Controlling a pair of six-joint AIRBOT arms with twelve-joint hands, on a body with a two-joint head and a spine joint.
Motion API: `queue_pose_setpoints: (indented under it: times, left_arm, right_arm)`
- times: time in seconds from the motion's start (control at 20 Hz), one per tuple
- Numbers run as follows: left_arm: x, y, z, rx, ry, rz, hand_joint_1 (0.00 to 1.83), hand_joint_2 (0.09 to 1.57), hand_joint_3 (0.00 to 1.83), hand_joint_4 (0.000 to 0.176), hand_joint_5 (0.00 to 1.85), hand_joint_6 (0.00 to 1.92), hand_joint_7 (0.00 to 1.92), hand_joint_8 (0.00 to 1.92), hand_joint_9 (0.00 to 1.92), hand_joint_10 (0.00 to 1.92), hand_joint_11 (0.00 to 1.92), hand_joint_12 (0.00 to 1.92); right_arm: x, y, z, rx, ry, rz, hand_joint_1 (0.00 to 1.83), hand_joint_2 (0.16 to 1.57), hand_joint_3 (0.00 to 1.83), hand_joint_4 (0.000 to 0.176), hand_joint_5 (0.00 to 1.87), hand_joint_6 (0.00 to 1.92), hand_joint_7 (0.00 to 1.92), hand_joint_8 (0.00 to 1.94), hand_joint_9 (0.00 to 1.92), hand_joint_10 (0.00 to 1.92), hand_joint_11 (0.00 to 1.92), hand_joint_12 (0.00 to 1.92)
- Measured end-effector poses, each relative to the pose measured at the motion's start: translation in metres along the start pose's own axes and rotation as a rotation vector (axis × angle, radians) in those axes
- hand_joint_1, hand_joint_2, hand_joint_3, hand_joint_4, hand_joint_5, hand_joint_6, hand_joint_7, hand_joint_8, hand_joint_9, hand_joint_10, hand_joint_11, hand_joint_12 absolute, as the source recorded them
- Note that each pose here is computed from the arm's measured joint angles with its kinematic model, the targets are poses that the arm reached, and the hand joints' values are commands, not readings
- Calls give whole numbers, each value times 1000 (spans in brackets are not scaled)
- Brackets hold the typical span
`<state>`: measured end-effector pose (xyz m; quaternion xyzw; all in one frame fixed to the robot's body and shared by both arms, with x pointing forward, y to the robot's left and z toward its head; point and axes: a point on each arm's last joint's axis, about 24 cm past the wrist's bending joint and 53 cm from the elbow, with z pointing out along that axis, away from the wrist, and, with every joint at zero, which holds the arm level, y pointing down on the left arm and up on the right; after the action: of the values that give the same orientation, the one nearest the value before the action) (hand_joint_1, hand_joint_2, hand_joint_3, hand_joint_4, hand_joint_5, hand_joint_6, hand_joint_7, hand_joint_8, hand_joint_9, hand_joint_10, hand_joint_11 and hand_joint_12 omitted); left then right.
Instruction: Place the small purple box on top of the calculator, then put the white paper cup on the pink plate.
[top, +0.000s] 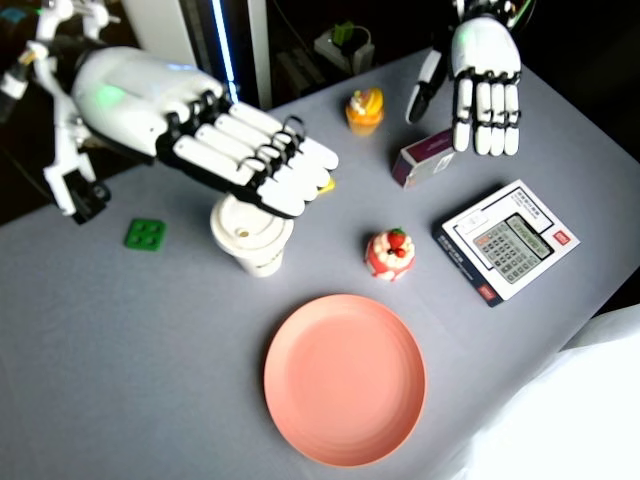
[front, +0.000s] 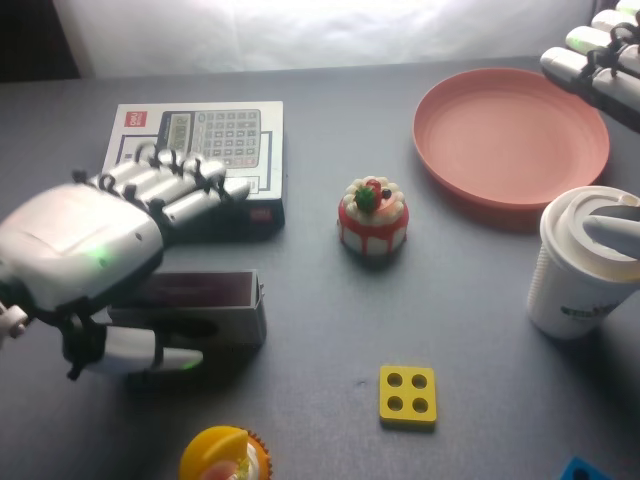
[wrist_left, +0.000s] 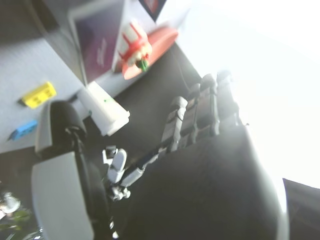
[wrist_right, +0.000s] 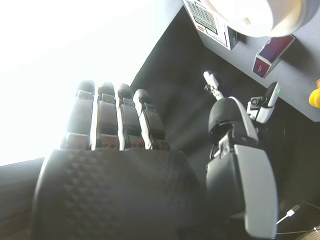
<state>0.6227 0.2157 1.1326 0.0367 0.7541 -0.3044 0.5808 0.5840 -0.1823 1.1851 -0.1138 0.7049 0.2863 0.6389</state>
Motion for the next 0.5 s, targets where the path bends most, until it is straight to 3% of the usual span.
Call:
queue_pose_setpoints:
  times: [0.1,0.15,0.25,0.3,0.35,0.4,0.5]
  left_arm:
    - [14,14,6,-42,34,-24,842,945,9,16,203,25,200,15,125,31,0,797]
    - [20,19,8,-62,50,-38,858,957,10,0,230,27,220,13,143,36,0,893]
    - [29,28,9,-90,77,-48,863,960,7,0,241,21,228,7,149,36,0,939]
    - [31,30,9,-96,86,-46,922,1032,19,0,366,39,489,61,385,356,14,1412]
    - [31,30,9,-96,87,-47,955,1057,11,0,457,44,638,83,431,651,61,1570]
    - [31,31,10,-97,84,-50,964,1062,6,0,481,35,674,77,405,795,68,1613]
    - [35,31,11,-102,92,-57,965,1065,3,0,490,25,688,64,381,873,71,1619]
  right_arm:
    - [-1,-1,0,2,-2,1,287,1273,20,0,0,0,0,0,0,0,0,0]
    - [-1,0,0,2,-2,2,292,1281,24,0,0,0,0,0,0,0,0,0]
    - [-1,-1,0,4,-2,4,319,1284,22,0,0,0,0,0,0,0,0,0]
    - [-1,-1,0,4,-3,3,306,1289,22,0,0,0,0,0,0,0,0,0]
    - [-1,-1,0,4,-3,4,305,1292,23,0,0,0,0,0,0,0,0,0]
    - [-1,-1,0,4,-2,3,305,1293,22,0,0,0,0,0,0,0,0,0]
    - [-1,-1,0,5,-3,4,306,1293,22,0,0,0,0,0,0,0,0,0]
